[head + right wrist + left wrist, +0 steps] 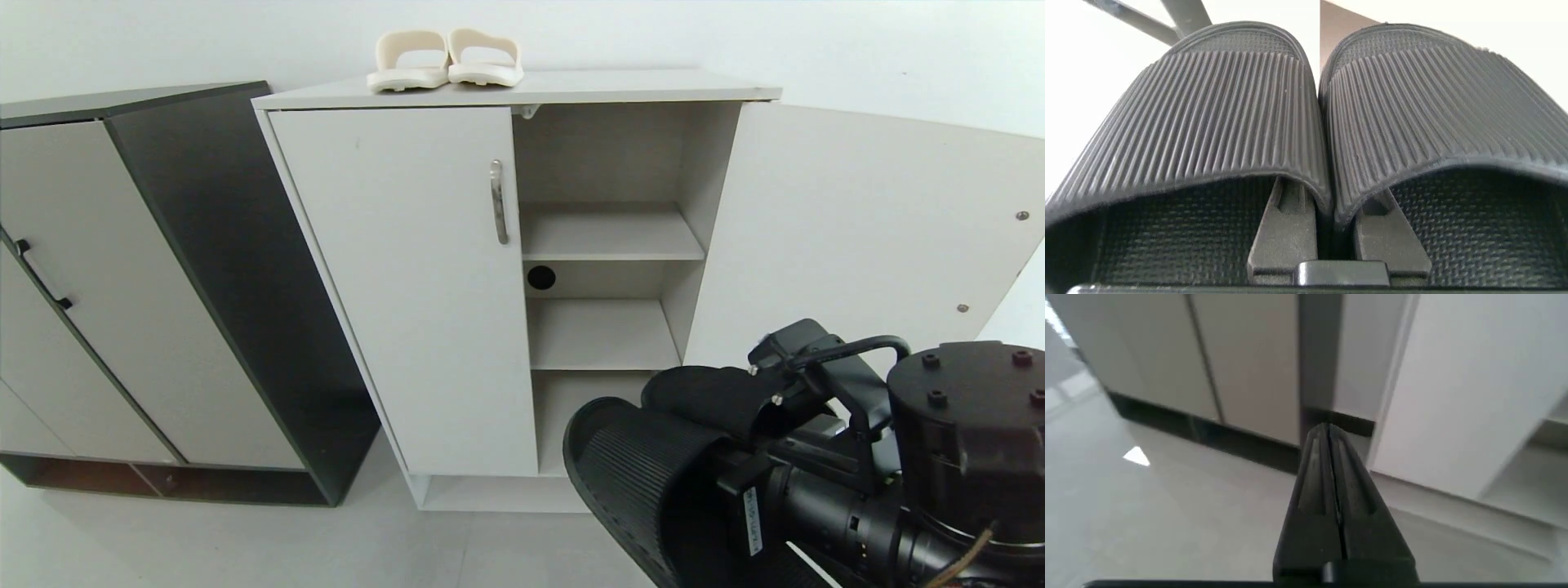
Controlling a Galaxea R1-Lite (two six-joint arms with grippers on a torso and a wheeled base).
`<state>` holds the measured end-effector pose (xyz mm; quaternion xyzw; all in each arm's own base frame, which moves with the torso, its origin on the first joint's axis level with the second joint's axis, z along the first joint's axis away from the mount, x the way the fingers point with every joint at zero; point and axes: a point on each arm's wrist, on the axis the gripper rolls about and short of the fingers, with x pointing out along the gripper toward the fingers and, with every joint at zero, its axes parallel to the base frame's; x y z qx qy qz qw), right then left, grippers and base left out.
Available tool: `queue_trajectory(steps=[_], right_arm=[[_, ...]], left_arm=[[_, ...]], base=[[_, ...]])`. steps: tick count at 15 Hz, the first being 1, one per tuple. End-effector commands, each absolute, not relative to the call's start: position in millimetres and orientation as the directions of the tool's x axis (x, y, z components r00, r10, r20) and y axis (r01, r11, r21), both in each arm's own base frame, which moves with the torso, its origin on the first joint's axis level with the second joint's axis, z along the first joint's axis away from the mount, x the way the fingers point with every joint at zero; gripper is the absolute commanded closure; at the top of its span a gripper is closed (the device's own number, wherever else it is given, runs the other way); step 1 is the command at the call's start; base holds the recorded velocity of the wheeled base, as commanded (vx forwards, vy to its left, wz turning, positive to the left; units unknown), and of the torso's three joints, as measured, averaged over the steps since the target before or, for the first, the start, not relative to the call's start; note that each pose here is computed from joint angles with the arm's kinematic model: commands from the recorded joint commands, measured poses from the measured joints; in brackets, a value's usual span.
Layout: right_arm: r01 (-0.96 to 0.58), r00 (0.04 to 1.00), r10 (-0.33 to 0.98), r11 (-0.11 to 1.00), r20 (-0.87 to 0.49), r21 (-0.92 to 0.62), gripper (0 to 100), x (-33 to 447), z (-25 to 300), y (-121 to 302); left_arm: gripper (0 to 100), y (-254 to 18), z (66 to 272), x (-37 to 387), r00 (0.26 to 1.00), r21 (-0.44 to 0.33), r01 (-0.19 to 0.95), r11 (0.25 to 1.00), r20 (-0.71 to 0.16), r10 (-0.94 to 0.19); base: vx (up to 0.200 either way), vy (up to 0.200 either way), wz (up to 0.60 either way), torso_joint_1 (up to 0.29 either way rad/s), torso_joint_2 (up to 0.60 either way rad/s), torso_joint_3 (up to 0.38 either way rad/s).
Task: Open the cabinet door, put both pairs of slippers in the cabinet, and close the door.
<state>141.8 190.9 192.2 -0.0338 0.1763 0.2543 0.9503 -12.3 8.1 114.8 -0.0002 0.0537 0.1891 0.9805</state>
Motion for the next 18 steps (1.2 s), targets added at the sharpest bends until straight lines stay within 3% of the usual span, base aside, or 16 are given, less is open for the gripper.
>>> queue_trajectory(steps=[1, 3, 5, 6, 9, 10, 18], right_arm=[[-0.498, 0.804, 0.47, 0.867, -0.364, 0.021, 100, 142.5, 189.2, 192.5], [-0.498, 0.802, 0.468, 0.867, -0.37, 0.016, 100, 142.5, 187.2, 192.5], [-0.498, 0.803, 0.469, 0.867, -0.368, 0.018, 100, 142.1, 187.7, 192.0], [-0.498, 0.803, 0.468, 0.867, -0.369, 0.017, 100, 142.0, 187.3, 191.8], [-0.5, 0.801, 0.468, 0.866, -0.373, 0.014, 100, 142.2, 186.2, 192.7], [-0.5, 0.8, 0.467, 0.866, -0.377, 0.012, 100, 142.4, 185.0, 193.1], [-0.495, 0.808, 0.472, 0.868, -0.352, 0.027, 100, 152.2, 178.5, 206.0]], left_arm=[[100, 4.5, 81.4, -17.2, 0.944, 0.0, -0.328, 0.945, -0.042, 0.328], [100, -0.9, 76.7, -16.3, 0.992, 0.003, -0.087, 0.996, -0.09, 0.087], [100, -2.3, 77.1, -16.3, 0.996, 0.037, -0.011, 0.999, -0.084, 0.014], [100, -0.9, 76.7, -18.5, 0.995, 0.032, 0.08, 0.996, -0.057, -0.078], [100, -0.9, 75.6, -22.8, 0.999, 0.041, 0.05, 0.998, 0.002, -0.051], [100, 0.6, 75.7, -22.6, 1.0, 0.031, -0.012, 0.999, -0.002, 0.012], [100, -0.8, 75.7, -22.6, 0.999, 0.02, 0.046, 0.999, -0.002, -0.046]], base=[[0.0, 0.0, 0.0, 0.0, 0.0, 0.0], [0.0, 0.0, 0.0, 0.0, 0.0, 0.0], [0.0, 0.0, 0.0, 0.0, 0.0, 0.0], [0.0, 0.0, 0.0, 0.0, 0.0, 0.0], [0.0, 0.0, 0.0, 0.0, 0.0, 0.0], [0.0, 0.0, 0.0, 0.0, 0.0, 0.0], [0.0, 0.0, 0.0, 0.0, 0.0, 0.0]])
